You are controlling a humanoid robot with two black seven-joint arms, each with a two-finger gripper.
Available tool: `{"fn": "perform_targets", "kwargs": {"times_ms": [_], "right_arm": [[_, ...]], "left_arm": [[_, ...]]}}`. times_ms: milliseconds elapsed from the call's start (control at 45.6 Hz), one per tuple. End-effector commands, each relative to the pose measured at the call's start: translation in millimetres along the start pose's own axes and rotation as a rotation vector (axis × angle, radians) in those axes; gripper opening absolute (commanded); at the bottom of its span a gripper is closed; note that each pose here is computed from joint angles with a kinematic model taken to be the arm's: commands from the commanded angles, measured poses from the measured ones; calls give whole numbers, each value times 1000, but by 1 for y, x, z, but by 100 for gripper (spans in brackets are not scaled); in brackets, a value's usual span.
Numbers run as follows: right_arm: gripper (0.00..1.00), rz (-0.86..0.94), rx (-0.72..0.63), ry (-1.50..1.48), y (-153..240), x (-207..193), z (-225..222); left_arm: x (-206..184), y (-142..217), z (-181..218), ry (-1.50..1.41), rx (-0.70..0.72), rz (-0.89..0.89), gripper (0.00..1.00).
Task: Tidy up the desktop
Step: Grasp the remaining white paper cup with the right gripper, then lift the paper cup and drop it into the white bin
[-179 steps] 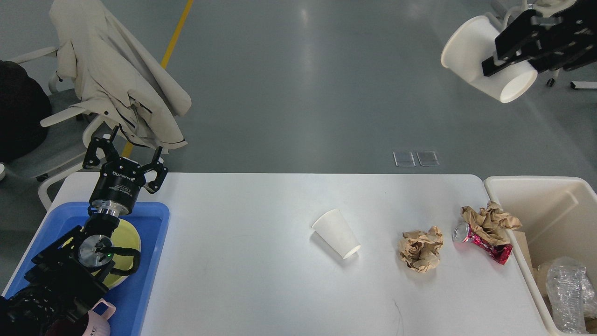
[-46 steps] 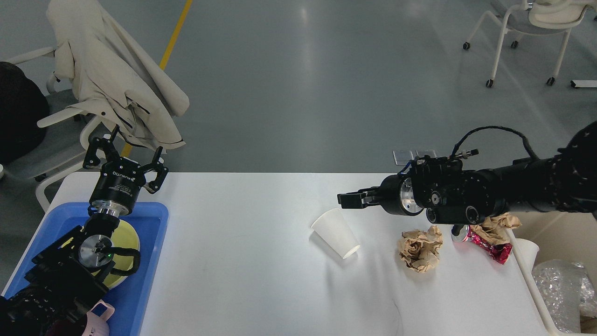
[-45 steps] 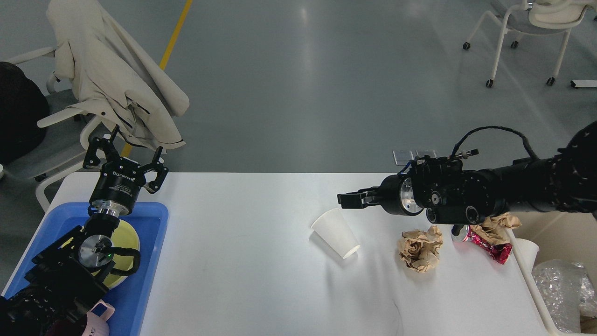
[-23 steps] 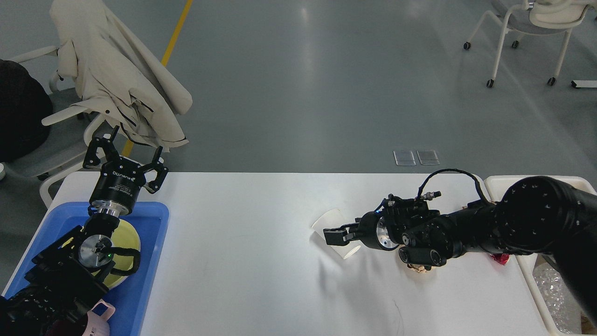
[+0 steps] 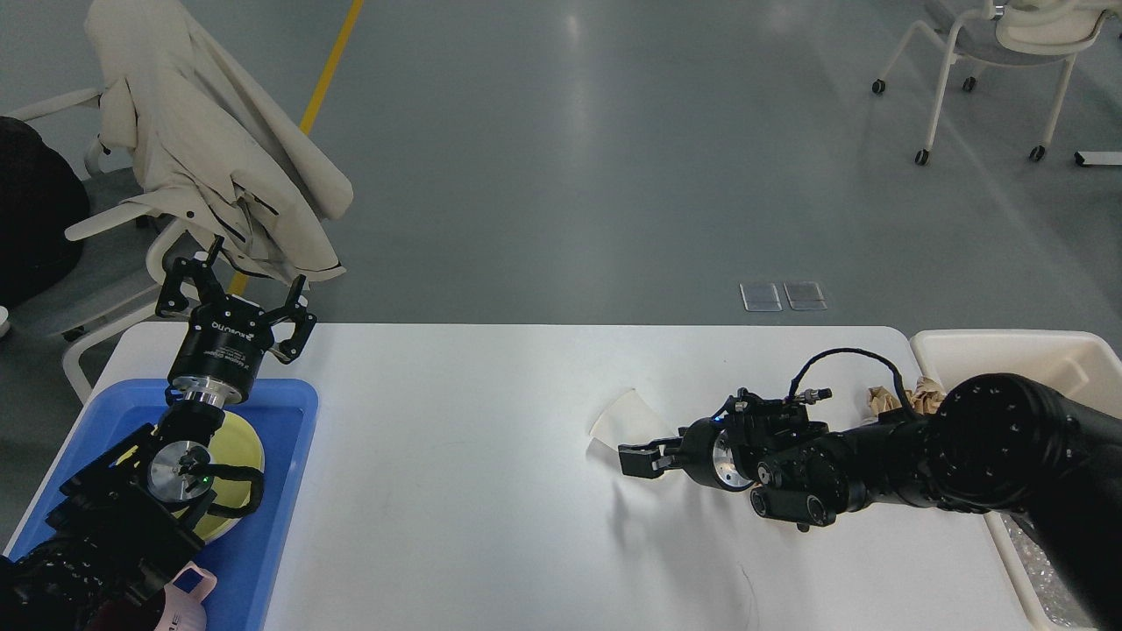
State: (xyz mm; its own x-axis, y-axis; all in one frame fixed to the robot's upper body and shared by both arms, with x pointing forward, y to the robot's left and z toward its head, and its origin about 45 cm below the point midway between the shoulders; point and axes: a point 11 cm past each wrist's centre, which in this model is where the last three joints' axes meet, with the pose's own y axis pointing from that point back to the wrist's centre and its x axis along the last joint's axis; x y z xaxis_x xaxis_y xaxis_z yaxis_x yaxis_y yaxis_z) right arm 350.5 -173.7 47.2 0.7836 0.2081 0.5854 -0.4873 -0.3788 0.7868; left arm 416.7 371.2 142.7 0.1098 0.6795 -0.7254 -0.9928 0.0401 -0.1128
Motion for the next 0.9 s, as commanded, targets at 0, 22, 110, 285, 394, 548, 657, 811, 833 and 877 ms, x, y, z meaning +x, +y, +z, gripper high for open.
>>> {"fn": "perform_targets", "kwargs": {"times_ms": [0,22,110,285,394,548,657,811,833,877], "right_arm": [[71,-11,12,-16,-1,-8,-2],[69,-13,13,-18,-2,-10,-3],[49,-11,21,-20,-2,-11,-3],[0,-5,21,-18,-3,-8,-4],[0,-12,22,-8,0,-3,-4],[0,22,-61,7,43,43,45],[0,11,-116,30,101,92,69],[0,-45,-180,-16,217,172,74],[0,-64,-184,-33,235,183,71],[0,-112,-175,-68,272,202,64]], "left_arm": [[0,0,0,0,0,0,100],[0,0,0,0,0,0,100],[0,0,0,0,0,0,100],[0,0,0,0,0,0,100],[0,0,0,0,0,0,100],[0,0,0,0,0,0,100],[0,0,0,0,0,0,100],[0,0,0,0,0,0,100],[0,0,0,0,0,0,100],[0,0,0,0,0,0,100]]}}
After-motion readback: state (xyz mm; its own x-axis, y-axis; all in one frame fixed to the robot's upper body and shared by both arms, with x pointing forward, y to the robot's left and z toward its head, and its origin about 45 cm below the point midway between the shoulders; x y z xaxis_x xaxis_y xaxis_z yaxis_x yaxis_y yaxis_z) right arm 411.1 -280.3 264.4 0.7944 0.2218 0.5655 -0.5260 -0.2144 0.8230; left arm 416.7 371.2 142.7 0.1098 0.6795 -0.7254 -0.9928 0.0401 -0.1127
